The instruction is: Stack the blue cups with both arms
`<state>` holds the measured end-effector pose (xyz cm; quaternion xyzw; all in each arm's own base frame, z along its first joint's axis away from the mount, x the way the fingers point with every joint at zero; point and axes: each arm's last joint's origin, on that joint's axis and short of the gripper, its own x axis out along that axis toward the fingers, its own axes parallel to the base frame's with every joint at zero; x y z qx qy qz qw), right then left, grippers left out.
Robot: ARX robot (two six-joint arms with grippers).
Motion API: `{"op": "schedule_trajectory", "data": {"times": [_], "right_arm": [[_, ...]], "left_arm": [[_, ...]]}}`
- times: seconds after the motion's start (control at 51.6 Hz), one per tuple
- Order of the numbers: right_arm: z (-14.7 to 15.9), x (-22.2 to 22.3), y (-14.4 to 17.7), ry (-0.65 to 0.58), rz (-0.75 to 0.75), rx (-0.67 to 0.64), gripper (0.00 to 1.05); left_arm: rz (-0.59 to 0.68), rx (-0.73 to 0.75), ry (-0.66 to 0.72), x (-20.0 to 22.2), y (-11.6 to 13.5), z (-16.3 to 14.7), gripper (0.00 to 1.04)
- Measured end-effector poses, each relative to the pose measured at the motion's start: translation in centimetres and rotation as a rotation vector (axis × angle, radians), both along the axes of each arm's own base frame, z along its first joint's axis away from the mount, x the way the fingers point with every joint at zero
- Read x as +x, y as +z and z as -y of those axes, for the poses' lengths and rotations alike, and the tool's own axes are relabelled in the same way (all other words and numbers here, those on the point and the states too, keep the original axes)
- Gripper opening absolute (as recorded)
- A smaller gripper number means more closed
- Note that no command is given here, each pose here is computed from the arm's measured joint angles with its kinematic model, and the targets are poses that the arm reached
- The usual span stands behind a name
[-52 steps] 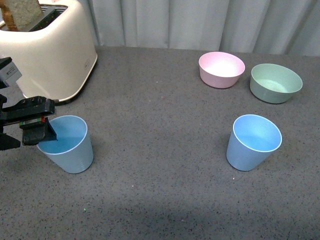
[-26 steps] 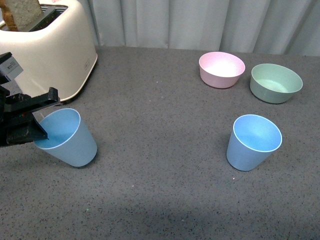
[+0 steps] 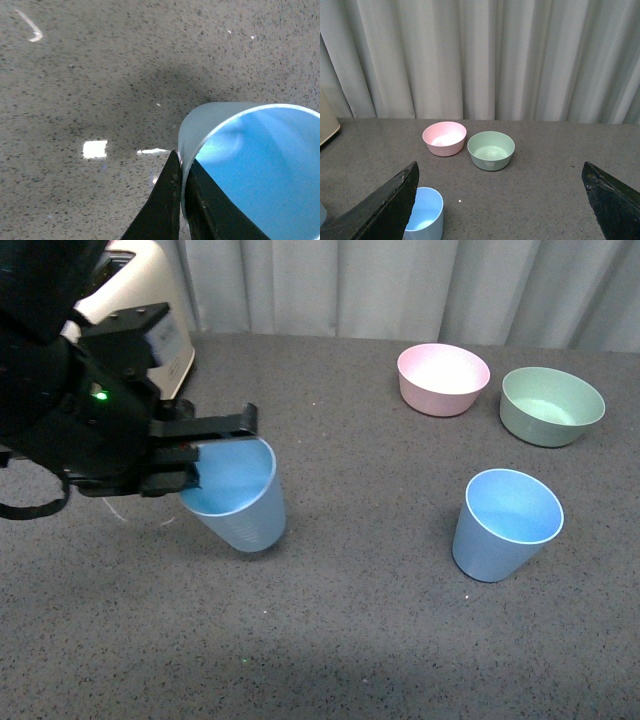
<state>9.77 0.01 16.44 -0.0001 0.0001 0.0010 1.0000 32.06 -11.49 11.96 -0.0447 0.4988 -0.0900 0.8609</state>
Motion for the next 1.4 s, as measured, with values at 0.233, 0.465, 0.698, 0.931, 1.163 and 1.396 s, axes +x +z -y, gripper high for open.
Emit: {"op": "schedule_trajectory", "data": {"times": [0.233, 0.465, 0.698, 0.931, 1.163, 1.396], "right_arm": [[0.0, 0.0, 0.0, 0.000, 0.000, 0.000, 0.95], [0.0, 0.0, 0.0, 0.000, 0.000, 0.000, 0.95], [0.0, 0.0, 0.0, 0.000, 0.000, 0.000, 0.95], [0.0, 0.0, 0.0, 0.000, 0.000, 0.000, 0.95], [0.0, 0.0, 0.0, 0.000, 0.000, 0.000, 0.95], [0.0, 0.0, 0.0, 0.000, 0.000, 0.000, 0.95]], "left_arm": [[-0.035, 0.026, -0.061, 0.2, -1.3, 2.8, 0.04], [-0.020, 0.023, -0.078, 0.6, -1.0, 4.0, 0.04], [-0.028, 0.037, -0.079, 0.5, -1.6, 5.0, 0.04], [-0.026, 0.020, -0.090, 0.3, -1.4, 5.4, 0.31], [0.007, -0.002, -0.064, 0.2, 0.3, 5.2, 0.62], [0.053, -0.063, 0.008, -0.9, 2.7, 3.9, 0.99]]}}
